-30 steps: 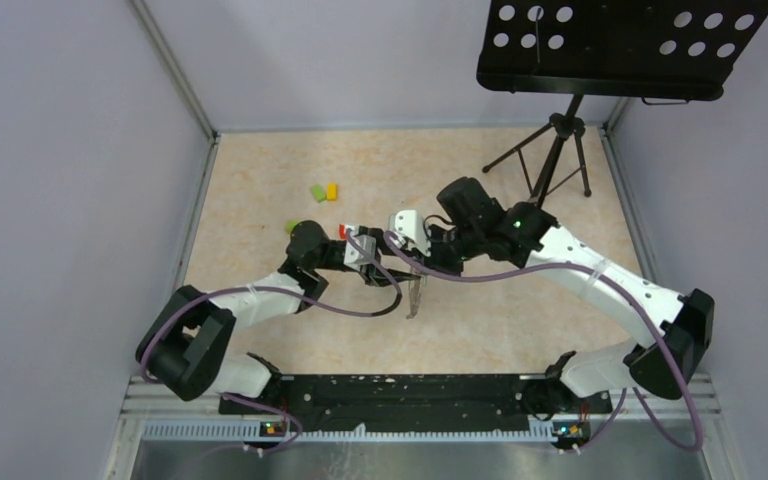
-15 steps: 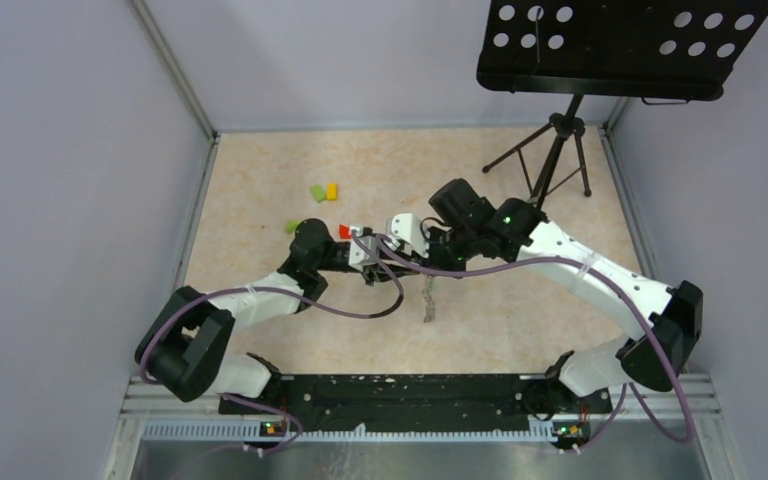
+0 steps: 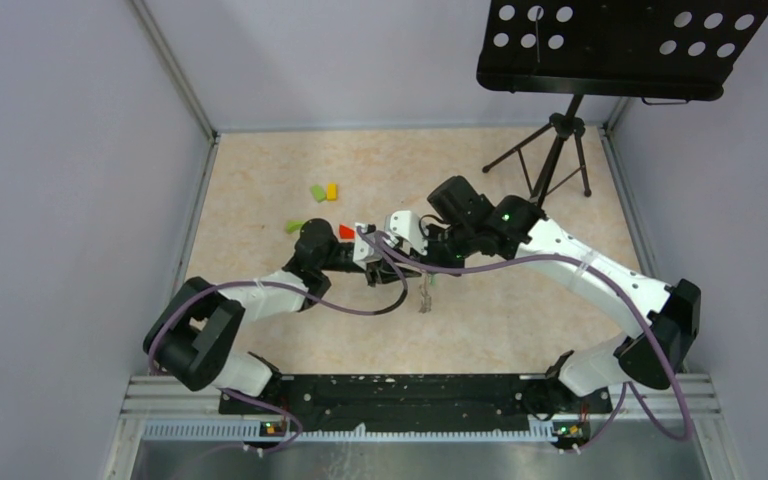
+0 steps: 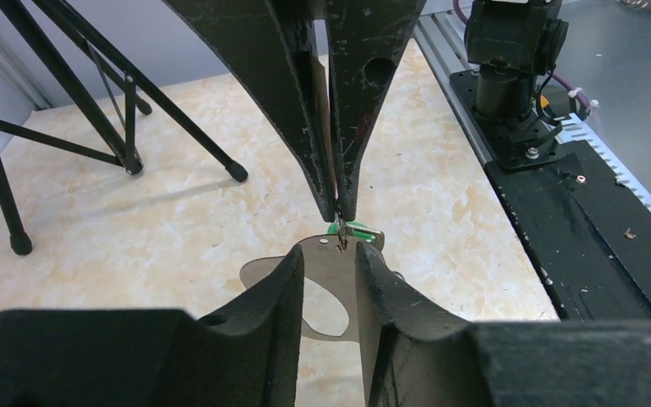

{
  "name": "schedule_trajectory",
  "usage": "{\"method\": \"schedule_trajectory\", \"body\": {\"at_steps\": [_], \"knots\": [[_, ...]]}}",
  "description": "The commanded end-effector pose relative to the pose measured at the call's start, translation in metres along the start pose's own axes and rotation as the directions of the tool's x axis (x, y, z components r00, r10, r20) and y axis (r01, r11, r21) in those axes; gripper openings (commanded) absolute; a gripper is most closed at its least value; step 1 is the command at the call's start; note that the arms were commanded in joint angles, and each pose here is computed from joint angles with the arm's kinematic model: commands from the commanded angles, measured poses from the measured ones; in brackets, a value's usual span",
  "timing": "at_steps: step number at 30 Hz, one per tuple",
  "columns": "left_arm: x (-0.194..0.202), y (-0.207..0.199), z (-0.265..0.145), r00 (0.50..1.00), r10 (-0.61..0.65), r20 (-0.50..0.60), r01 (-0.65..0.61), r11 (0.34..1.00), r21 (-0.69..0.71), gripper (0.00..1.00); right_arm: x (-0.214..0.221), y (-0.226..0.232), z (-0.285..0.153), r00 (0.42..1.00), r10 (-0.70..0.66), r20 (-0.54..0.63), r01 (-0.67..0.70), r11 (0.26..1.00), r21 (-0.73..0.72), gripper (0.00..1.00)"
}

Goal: Put the keys on the keyring
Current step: Adjust the key on the keyring.

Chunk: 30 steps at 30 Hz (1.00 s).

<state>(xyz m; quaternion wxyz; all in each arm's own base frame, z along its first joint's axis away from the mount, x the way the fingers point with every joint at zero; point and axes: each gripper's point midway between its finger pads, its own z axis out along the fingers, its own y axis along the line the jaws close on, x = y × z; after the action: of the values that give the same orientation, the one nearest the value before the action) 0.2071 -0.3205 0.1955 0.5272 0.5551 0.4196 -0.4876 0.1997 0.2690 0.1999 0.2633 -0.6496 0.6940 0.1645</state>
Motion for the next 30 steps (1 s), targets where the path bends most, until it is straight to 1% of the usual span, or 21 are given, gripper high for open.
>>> {"method": "schedule_trajectory", "body": {"at_steps": [1,3,10,18,20,22,24,30], "knots": [[-0.017,0.005,0.004,0.998,0.037,0.049,-0.038,0.999,0.011,0.32,-0.021,-0.001,-0.006,0.998,-0.013,0.062,0.012,1.000,0.013,0.00],[-0.018,0.004,0.005,0.998,0.033,0.053,-0.034,0.999,0.014,0.30,-0.020,-0.001,-0.004,0.998,-0.010,0.060,0.010,1.000,0.011,0.00],[-0.019,-0.001,0.005,0.997,0.026,0.071,-0.028,0.999,0.036,0.19,-0.022,-0.002,-0.001,0.997,-0.006,0.077,0.005,1.000,0.012,0.00],[-0.015,-0.005,0.004,0.997,0.022,0.072,-0.026,0.998,0.054,0.17,-0.025,-0.003,-0.001,0.996,-0.003,0.093,0.001,1.000,0.021,0.00],[-0.016,-0.005,0.004,0.997,0.029,0.075,-0.033,0.998,0.054,0.13,-0.024,-0.003,0.000,0.996,-0.002,0.090,0.000,1.000,0.019,0.00],[-0.017,-0.006,0.004,0.997,0.001,0.077,-0.006,0.998,0.056,0.08,-0.023,-0.002,0.001,0.996,-0.002,0.087,0.000,1.000,0.018,0.00],[-0.018,-0.007,0.004,0.997,-0.001,0.079,-0.004,0.998,0.056,0.00,-0.021,-0.002,0.001,0.997,0.000,0.081,-0.002,1.000,0.019,0.00],[-0.021,-0.006,0.002,0.996,-0.022,0.086,0.019,0.999,0.036,0.00,-0.021,-0.005,-0.004,0.995,-0.001,0.099,-0.005,0.999,0.053,0.00]]}}
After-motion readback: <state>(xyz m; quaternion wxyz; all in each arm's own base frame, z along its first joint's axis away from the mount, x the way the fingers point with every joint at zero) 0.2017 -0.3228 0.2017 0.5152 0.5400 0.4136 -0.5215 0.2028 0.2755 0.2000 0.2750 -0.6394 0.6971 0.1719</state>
